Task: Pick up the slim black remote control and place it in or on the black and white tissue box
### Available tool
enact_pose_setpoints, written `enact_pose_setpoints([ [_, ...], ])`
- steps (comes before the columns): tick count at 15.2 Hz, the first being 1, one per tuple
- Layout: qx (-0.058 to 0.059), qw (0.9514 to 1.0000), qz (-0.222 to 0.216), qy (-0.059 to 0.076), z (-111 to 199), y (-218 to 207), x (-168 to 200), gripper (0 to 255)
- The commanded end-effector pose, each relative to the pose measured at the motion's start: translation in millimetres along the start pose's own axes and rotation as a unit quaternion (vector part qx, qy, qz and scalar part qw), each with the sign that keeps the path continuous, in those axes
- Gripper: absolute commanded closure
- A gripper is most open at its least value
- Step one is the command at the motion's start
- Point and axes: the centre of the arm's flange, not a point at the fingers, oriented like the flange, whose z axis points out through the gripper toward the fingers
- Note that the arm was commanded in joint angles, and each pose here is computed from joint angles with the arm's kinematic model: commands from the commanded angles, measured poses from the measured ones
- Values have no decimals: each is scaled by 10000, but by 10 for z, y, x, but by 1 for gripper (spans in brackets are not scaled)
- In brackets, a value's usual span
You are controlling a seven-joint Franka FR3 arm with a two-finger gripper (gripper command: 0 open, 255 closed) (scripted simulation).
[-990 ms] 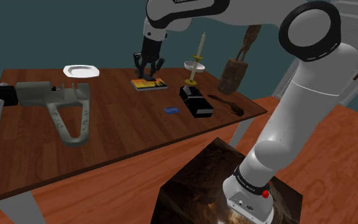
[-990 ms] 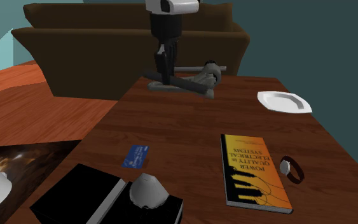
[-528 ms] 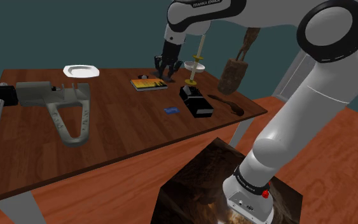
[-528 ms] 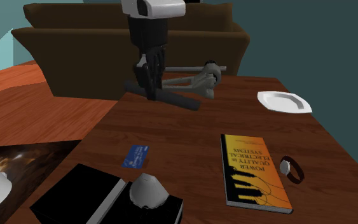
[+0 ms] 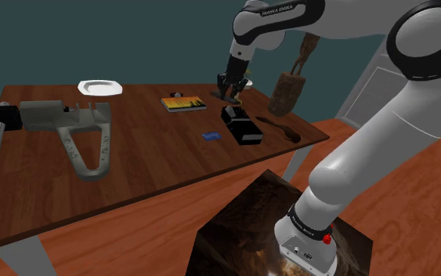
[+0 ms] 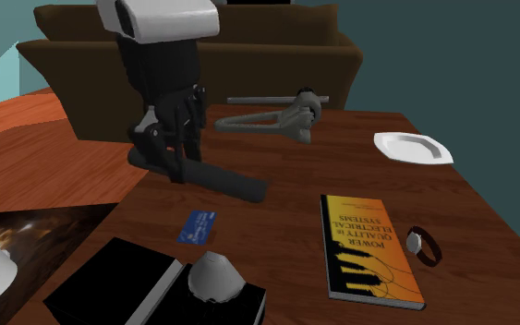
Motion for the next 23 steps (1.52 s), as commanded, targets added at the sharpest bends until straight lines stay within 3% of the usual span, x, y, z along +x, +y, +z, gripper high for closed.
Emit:
enact_pose_setpoints([
  [1, 0, 10000, -9, 1, -33, 252, -39, 255],
  [9, 0, 10000, -9, 1, -84, 1229, -199, 255],
  [20, 0, 10000, -9, 1, 516, 1278, -193, 255],
  [23, 0, 10000, -9, 1, 516, 1278, -193, 255],
])
